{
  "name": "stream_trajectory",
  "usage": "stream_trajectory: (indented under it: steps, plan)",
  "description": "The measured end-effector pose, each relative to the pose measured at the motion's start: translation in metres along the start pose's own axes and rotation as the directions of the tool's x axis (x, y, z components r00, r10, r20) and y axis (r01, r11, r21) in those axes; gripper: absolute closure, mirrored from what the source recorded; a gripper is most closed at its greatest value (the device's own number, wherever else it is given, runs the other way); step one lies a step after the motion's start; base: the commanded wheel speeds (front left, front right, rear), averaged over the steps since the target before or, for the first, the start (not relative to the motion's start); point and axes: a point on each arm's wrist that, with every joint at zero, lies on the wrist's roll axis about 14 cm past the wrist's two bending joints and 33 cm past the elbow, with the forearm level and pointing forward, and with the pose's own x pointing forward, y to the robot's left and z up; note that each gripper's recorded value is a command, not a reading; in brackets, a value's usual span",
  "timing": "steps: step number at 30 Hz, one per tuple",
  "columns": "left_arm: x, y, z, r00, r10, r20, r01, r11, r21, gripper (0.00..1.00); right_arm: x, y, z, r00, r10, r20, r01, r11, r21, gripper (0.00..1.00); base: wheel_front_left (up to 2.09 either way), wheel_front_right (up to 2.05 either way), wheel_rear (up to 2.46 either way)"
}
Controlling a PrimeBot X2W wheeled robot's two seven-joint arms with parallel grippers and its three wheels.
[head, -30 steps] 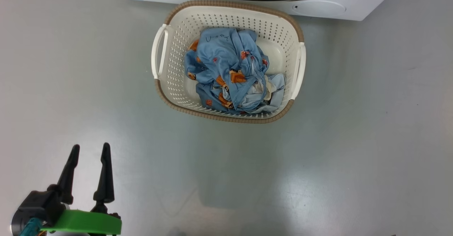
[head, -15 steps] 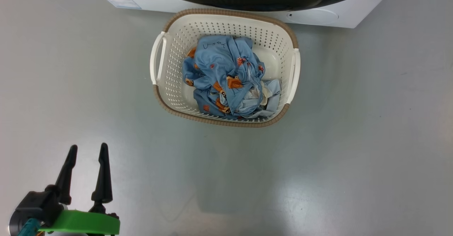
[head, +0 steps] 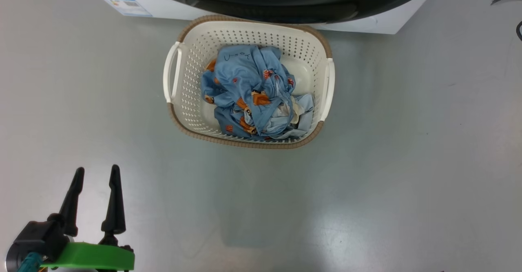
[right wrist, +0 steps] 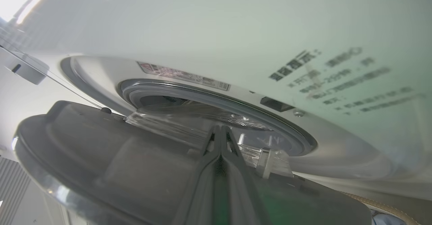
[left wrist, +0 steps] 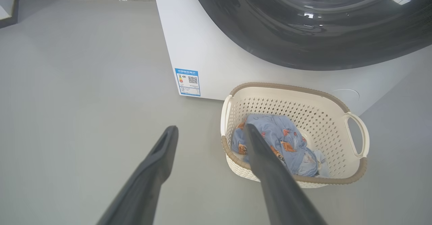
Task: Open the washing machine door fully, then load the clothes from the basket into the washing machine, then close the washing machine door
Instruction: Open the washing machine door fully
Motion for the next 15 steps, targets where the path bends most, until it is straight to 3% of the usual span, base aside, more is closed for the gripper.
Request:
stream_trajectory:
  steps: [15]
  plan:
    - [0.006, -0.011, 0.002, 0.999, -0.034, 0.012, 0.034, 0.999, -0.001, 0.0, 0.0, 0.026, -0.042, 0.986, 0.057, -0.159, -0.057, 0.998, 0.004, 1.0, 0.0, 0.0, 0.0]
